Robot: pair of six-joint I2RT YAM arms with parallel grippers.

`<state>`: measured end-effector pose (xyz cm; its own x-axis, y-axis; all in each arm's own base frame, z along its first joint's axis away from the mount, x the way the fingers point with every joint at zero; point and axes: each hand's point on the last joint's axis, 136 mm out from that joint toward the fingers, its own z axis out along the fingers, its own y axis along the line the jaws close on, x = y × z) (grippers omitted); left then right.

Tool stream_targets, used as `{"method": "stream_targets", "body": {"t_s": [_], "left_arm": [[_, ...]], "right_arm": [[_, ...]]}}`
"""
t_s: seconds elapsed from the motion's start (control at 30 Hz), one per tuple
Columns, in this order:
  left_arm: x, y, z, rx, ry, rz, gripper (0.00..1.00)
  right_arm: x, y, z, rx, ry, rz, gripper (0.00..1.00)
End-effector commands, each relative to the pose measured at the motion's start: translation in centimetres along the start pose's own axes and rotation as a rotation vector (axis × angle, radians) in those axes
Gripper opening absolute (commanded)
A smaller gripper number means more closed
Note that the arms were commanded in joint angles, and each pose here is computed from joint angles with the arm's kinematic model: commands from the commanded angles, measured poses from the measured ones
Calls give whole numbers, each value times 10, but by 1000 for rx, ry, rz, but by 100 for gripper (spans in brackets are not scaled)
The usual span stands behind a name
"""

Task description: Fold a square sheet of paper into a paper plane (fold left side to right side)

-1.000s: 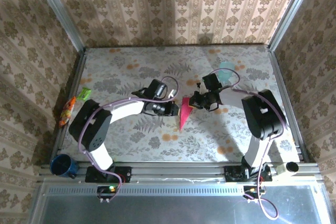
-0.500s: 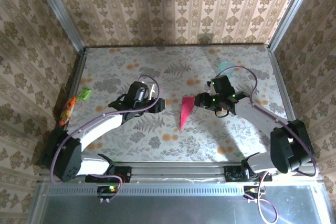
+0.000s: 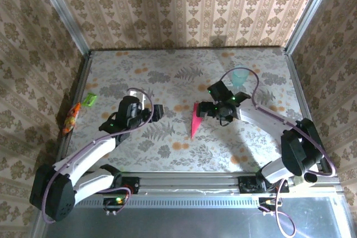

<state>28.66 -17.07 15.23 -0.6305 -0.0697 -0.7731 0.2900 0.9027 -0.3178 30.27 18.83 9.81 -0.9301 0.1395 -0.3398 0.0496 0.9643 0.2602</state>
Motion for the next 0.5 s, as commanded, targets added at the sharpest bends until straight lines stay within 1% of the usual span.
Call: {"method": "stream_targets", "body": {"t_s": [0.0, 0.13, 0.33, 0.47], "left_arm": [[-7, 9, -7, -14, -68, 14, 96], [-4, 20, -12, -29, -92, -5, 96], [4, 25, -12, -19, -74, -14, 96], [6, 36, -12, -44, -70, -29, 96]], "right_arm": [[5, -1, 7, 114, 32, 6, 100], [5, 18, 20, 158, 56, -60, 100], [5, 31, 43, 250, 106, -147, 99], [4, 37, 58, 252, 123, -149, 87]]}}
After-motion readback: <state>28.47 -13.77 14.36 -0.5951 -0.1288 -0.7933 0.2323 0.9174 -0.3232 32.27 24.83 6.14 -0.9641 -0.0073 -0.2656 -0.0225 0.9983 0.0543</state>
